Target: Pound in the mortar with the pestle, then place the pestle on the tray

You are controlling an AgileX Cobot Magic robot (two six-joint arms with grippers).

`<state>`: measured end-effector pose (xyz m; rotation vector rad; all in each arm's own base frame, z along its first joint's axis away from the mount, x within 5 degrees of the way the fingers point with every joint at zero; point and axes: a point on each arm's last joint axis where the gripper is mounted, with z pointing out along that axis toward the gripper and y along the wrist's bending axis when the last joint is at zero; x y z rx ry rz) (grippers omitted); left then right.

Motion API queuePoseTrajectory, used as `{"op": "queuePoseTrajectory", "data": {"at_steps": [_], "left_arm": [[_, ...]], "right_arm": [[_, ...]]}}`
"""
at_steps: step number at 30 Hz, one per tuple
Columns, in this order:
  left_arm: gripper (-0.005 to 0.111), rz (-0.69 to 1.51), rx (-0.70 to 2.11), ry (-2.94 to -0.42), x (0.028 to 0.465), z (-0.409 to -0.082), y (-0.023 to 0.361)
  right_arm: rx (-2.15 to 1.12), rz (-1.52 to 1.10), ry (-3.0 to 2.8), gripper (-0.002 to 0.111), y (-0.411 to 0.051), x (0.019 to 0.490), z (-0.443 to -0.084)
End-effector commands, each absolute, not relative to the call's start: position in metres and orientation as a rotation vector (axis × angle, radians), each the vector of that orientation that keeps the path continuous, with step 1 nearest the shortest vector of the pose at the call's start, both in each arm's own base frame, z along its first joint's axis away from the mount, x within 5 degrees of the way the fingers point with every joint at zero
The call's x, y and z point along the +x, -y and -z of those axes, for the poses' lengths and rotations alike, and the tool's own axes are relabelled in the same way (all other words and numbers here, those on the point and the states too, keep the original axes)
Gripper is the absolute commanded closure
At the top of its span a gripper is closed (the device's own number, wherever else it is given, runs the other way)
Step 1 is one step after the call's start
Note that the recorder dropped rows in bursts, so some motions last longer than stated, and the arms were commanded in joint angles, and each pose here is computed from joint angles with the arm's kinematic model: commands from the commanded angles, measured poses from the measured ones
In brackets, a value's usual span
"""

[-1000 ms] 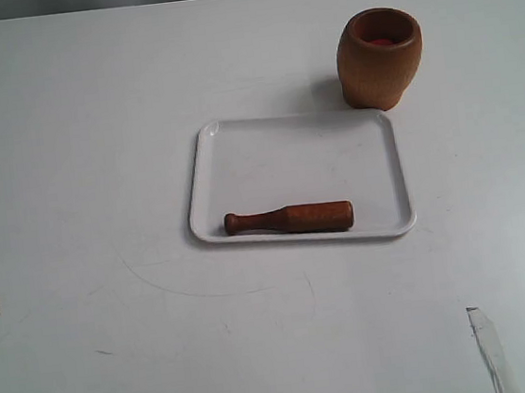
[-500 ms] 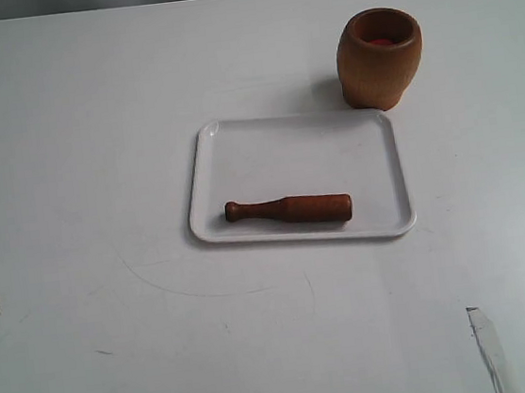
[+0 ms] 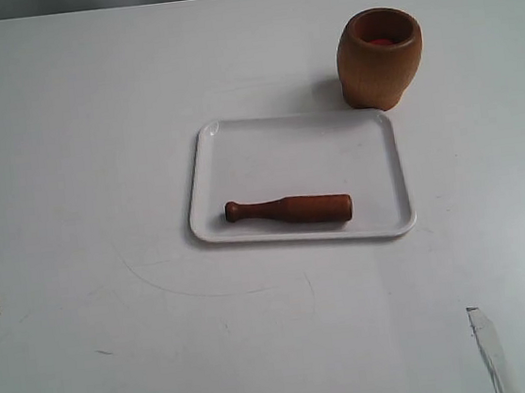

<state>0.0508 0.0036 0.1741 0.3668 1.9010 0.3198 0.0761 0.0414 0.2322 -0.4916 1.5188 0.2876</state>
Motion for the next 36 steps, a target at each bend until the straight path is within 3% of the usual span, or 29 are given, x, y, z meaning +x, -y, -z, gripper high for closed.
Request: {"op": "queuePoseTrajectory", "data": {"at_steps": [1,21,25,36], "left_arm": [[0.107,-0.302,0.361,-1.897,0.051,-0.174,-0.003],[0.107,-0.302,0.361,-1.897,0.051,-0.174,-0.003],[0.107,-0.302,0.361,-1.897,0.051,-0.174,-0.003],[0.107,-0.302,0.361,-1.897,0.051,-0.174,-0.003]], "right_arm": [[-0.455,-0.312,-1.433,0.108,-0.037,0.068,-0.239],[-0.224,-0.013,-1.444,0.108,-0.008,0.052,-0.232],[-0.192,0.003,-1.458,0.108,-0.007,0.056,-0.214],[-0.17,0.001,-1.505,0.108,-0.006,0.056,-0.21]]}}
